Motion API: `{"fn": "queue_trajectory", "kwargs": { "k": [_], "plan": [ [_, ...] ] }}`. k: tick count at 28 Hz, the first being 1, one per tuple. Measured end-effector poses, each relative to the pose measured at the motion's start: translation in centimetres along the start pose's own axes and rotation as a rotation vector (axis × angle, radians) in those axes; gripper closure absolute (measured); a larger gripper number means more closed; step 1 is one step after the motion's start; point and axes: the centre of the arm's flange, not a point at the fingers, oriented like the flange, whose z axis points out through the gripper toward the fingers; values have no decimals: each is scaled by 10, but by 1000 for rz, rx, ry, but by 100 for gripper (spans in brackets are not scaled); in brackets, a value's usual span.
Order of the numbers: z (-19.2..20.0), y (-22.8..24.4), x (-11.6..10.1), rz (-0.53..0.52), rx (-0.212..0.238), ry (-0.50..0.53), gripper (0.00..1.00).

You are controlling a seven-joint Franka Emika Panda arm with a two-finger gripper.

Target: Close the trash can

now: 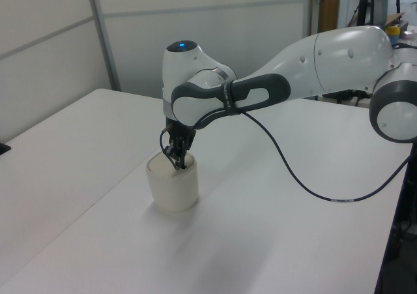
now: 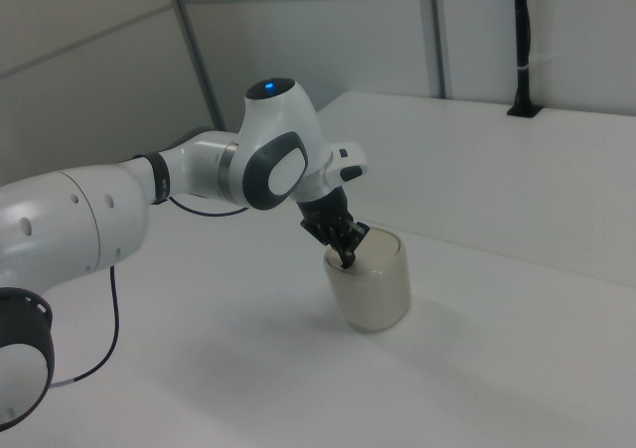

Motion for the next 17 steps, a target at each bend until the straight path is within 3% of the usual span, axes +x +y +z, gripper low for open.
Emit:
{"fn": "queue_trajectory", "kwargs": {
  "k": [17],
  "plan": [
    [-12, -1, 3, -3, 13, 21, 99]
  ]
}}
